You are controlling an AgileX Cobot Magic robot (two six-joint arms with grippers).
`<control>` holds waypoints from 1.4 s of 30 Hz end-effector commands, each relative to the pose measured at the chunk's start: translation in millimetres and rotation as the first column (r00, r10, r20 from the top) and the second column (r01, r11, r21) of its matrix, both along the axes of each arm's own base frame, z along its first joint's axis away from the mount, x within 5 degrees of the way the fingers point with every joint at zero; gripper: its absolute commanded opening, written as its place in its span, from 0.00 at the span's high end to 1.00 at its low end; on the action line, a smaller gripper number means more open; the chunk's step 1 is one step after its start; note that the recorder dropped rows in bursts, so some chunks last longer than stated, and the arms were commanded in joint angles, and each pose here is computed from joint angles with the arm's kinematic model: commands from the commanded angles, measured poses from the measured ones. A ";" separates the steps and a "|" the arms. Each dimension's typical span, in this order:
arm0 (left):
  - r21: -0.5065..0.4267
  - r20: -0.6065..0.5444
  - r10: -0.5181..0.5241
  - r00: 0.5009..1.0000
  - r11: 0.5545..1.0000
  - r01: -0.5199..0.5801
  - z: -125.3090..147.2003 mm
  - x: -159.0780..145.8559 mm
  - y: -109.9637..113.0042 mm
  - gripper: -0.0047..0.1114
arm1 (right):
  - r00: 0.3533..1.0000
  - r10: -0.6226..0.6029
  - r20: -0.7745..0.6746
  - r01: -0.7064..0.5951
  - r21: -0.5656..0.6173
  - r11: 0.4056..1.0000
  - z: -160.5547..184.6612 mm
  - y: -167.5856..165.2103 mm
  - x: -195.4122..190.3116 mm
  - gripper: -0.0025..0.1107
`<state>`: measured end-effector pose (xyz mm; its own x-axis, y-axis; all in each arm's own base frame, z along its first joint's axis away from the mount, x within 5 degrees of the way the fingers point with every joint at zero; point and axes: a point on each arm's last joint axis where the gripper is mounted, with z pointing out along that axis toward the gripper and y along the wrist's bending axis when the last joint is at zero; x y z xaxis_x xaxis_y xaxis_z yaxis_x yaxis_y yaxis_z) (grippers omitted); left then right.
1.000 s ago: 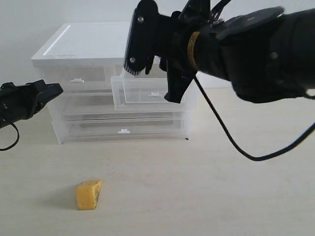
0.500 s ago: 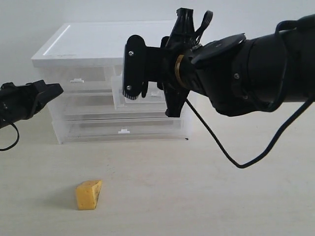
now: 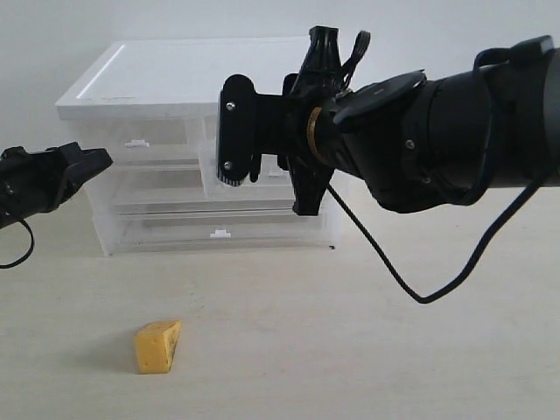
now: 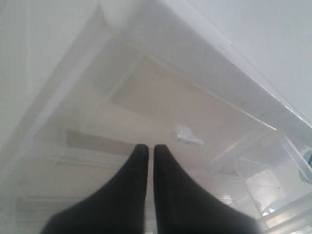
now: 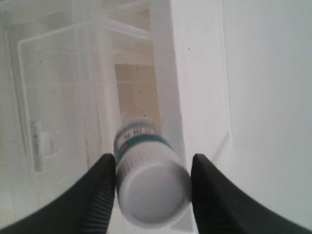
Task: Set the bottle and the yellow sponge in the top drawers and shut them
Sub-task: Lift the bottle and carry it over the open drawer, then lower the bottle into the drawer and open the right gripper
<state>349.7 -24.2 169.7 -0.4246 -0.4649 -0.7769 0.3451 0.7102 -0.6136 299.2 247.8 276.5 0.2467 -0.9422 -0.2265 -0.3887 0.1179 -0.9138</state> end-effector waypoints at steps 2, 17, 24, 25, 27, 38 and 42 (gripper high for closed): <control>-0.002 0.004 0.005 1.000 1.000 -0.005 0.5 1.7 0.9 0.93 | 1.000 -0.018 0.016 0.018 0.017 1.000 5.8 -0.3 0.9 0.61; -0.002 0.004 0.005 1.000 1.000 -0.005 0.5 1.7 0.9 0.93 | 0.972 -0.226 -0.065 0.218 0.613 0.759 73.1 -16.4 -4.0 0.61; 0.002 0.007 0.004 1.000 1.000 -0.004 0.5 1.7 0.8 0.93 | 0.930 -0.157 -0.332 0.365 0.789 0.495 89.6 -26.4 -21.9 0.95; 0.002 0.007 0.004 1.000 1.000 -0.004 0.5 1.7 0.8 0.93 | 0.924 -0.142 -0.354 0.376 0.787 0.489 88.1 -25.2 -22.7 0.97; 0.002 0.007 0.004 1.000 1.000 -0.004 0.5 1.7 0.8 0.93 | 0.909 -0.114 -0.400 0.403 0.782 0.475 82.7 -23.7 -20.4 0.98; 0.003 0.008 0.000 1.000 1.000 0.000 0.6 1.5 0.5 0.93 | 0.774 -0.104 -0.624 0.611 0.693 0.383 32.8 -31.8 15.9 0.98; 0.002 0.010 -0.001 1.000 1.000 0.001 0.7 1.5 0.4 0.93 | 0.766 -0.103 -0.635 0.616 0.678 0.402 21.2 -26.7 20.9 0.98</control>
<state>349.7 -24.2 169.7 -0.4239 -0.4635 -0.7781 0.3460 0.7111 -0.6120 315.9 220.5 301.7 -0.4325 -0.1914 -0.8811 -0.3874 0.9219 -0.0101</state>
